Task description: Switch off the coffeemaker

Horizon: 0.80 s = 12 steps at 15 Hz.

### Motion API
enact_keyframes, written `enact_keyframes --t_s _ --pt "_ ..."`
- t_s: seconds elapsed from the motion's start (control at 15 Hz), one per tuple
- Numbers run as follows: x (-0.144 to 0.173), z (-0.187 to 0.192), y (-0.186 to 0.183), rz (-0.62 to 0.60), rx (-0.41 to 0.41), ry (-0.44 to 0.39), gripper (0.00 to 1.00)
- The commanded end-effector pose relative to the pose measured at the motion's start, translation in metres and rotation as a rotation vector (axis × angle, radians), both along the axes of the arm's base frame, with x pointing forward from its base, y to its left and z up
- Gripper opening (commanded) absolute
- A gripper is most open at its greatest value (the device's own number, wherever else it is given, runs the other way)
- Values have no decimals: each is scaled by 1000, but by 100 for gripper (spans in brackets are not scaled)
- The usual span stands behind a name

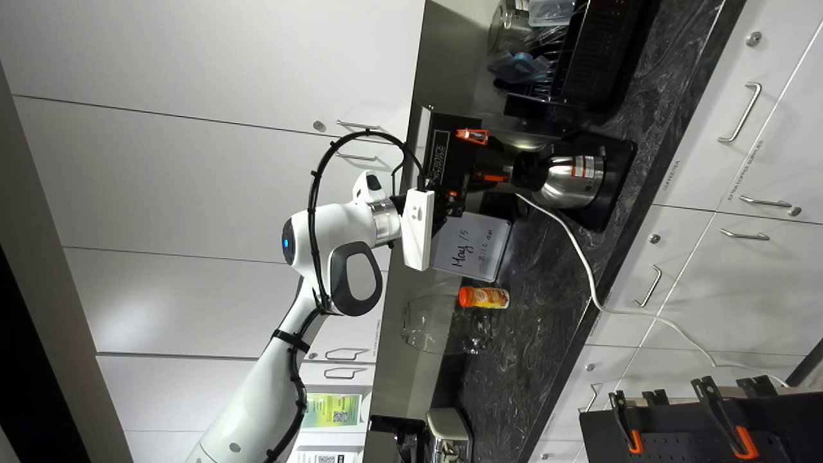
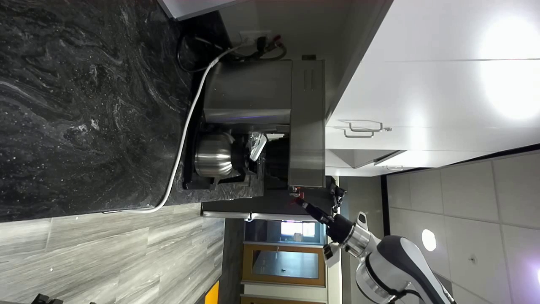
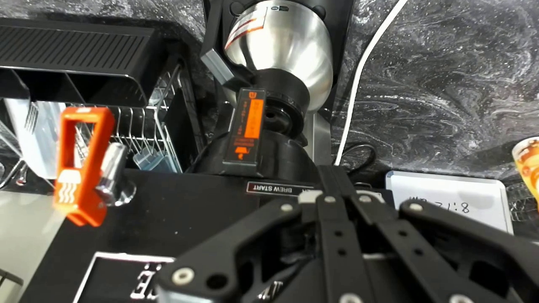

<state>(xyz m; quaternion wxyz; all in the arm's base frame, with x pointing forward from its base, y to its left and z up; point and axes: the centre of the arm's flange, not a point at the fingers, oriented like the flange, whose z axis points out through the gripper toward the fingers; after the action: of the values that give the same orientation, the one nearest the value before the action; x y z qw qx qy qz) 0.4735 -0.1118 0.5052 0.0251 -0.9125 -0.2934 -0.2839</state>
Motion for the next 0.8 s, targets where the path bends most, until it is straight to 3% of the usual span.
enact_keyframes --t_s 0.0,0.73 --pt "12 -2 -4 11 15 -36 0" --pt "24 -8 -6 28 30 -68 0"
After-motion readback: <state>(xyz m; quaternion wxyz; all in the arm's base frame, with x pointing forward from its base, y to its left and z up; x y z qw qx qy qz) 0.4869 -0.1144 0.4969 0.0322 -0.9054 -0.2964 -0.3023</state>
